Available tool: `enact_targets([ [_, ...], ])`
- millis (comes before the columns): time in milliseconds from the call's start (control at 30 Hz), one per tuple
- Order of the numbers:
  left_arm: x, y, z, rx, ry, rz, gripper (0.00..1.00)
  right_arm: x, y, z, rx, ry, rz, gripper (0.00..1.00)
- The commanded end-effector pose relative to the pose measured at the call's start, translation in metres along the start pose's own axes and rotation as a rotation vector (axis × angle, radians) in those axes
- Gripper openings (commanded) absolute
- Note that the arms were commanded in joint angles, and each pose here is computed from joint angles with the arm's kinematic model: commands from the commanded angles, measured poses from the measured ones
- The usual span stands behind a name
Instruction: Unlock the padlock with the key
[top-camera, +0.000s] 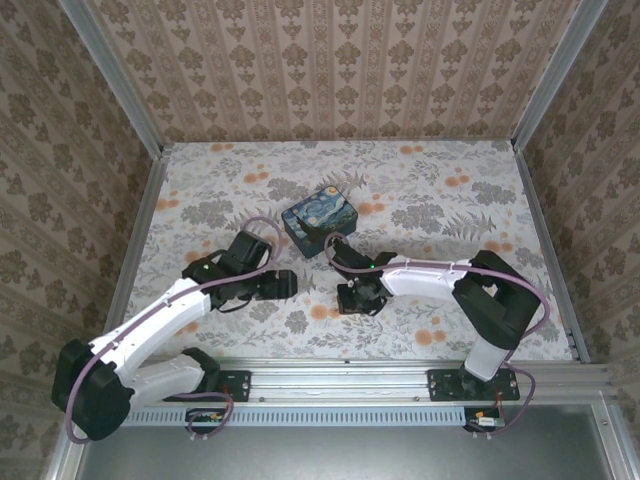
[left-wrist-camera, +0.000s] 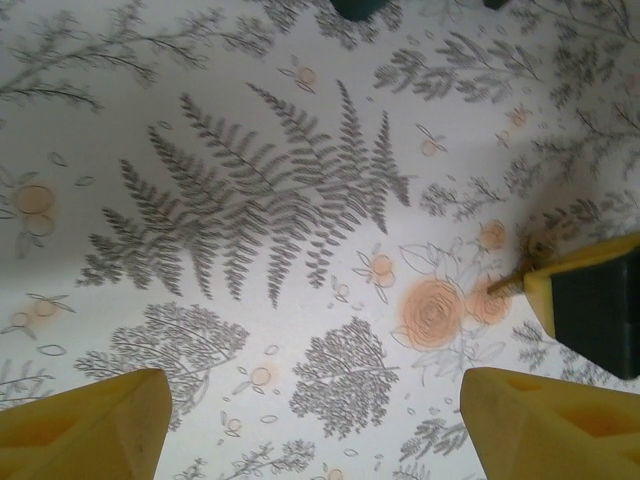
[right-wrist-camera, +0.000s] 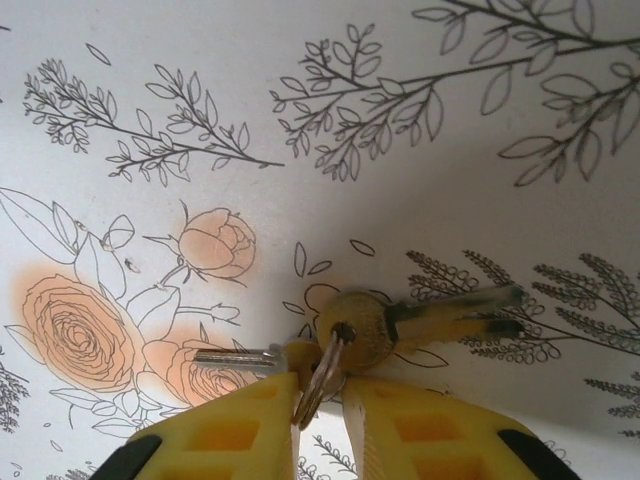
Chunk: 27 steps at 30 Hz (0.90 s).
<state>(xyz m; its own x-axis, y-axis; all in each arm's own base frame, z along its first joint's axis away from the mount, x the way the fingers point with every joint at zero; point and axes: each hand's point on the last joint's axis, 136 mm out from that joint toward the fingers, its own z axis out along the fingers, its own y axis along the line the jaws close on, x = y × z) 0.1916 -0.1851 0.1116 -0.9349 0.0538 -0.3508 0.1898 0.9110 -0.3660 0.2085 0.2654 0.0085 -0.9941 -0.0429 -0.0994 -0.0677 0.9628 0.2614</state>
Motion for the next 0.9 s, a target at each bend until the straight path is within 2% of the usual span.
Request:
enact_targets([
  [0, 0.014, -0.006, 0.011, 0.000, 0.043, 0.046, 0.84, 0.012, -0.038, 0.036, 0.120, 0.006, 0.040, 0.16],
  [200, 0.028, -0.028, 0.033, 0.028, 0.094, 0.090, 0.83, 0.005, -0.033, 0.036, 0.090, -0.018, 0.053, 0.09],
  [333, 0.037, -0.045, 0.047, 0.131, 0.129, 0.052, 0.83, -0.001, -0.027, 0.028, 0.028, -0.056, 0.063, 0.03],
  [567, 0.034, -0.079, 0.076, 0.327, 0.139, -0.028, 0.70, -0.005, -0.017, 0.021, -0.076, -0.066, 0.089, 0.03],
  [867, 0.016, -0.096, 0.099, 0.422, 0.110, -0.060, 0.60, -0.006, -0.014, 0.023, -0.163, -0.075, 0.110, 0.02],
])
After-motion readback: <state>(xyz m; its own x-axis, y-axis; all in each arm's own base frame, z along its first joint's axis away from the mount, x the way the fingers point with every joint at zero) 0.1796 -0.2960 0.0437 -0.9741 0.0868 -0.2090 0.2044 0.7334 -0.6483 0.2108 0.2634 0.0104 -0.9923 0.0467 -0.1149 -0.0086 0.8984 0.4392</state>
